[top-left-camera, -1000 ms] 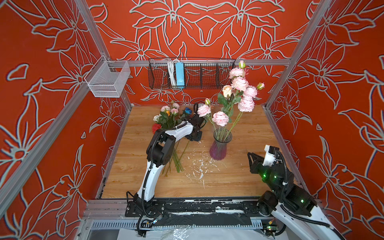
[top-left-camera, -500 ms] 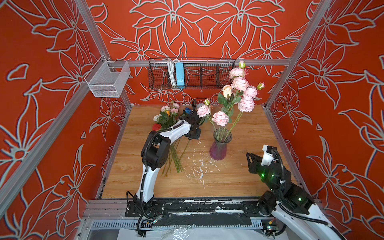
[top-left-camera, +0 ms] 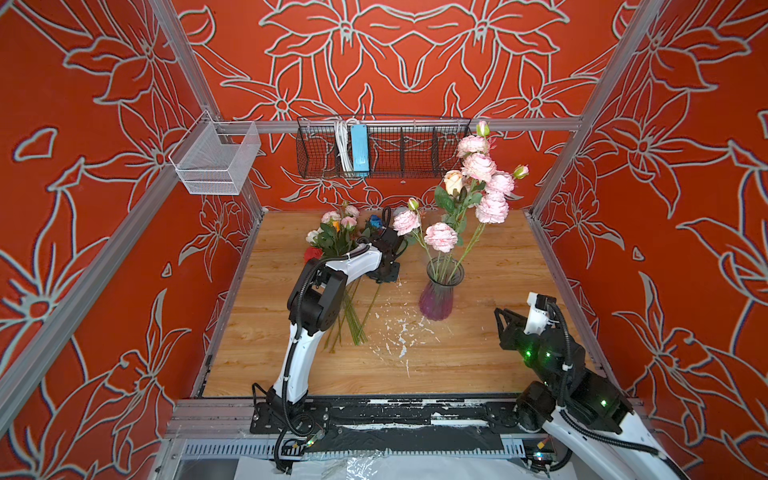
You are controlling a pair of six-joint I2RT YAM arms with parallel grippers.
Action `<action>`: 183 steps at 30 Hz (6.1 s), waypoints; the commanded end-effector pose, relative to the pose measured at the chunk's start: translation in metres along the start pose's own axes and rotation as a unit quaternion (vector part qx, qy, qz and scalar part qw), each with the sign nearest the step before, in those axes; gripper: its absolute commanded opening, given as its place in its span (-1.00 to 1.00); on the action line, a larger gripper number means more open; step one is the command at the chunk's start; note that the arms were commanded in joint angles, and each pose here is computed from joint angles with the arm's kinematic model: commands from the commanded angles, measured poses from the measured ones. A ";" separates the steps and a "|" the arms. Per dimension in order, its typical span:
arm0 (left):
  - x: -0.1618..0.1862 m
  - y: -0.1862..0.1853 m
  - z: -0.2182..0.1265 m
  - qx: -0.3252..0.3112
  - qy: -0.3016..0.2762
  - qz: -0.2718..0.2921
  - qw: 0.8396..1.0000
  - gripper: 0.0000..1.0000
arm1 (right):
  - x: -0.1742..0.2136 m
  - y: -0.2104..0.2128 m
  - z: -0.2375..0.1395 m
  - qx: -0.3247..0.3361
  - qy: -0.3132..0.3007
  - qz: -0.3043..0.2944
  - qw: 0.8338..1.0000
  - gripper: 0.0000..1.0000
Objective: Arrange the flowers into the vase
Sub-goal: 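Close the left gripper on a single stem among the loose flower bunches, then lift the pale blue rose stem with the left gripper out of the bunch, then carry the stem toward the vase while the right gripper grasps it, then lower the pale blue rose into the vase with the right while the left withdraws, then open the right gripper and pull it back from the vase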
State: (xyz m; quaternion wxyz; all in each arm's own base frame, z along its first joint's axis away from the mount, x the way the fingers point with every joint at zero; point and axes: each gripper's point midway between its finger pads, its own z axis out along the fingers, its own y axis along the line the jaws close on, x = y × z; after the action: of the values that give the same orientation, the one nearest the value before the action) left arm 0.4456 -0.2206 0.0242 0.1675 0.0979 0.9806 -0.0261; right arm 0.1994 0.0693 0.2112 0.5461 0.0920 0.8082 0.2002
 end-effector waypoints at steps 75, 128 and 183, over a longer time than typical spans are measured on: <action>0.057 -0.130 -0.429 0.366 -0.520 0.126 0.761 -1.00 | -0.150 0.276 -0.025 -0.440 0.050 -0.066 0.894 -0.08; 0.139 0.107 -0.293 0.037 -0.523 -0.340 0.781 0.59 | -0.270 0.247 0.005 -0.183 -0.144 -0.201 0.951 -1.00; 0.100 0.074 -0.291 0.046 -0.466 -0.270 0.841 0.61 | -0.141 0.150 0.017 -0.119 -0.030 -0.187 0.975 -0.15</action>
State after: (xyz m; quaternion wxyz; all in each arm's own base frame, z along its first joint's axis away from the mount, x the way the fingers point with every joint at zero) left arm 0.2712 -0.1032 0.2582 0.5887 -0.1982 0.7663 -0.1643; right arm 0.2676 0.1556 0.4000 0.6213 -0.1203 0.7556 0.1690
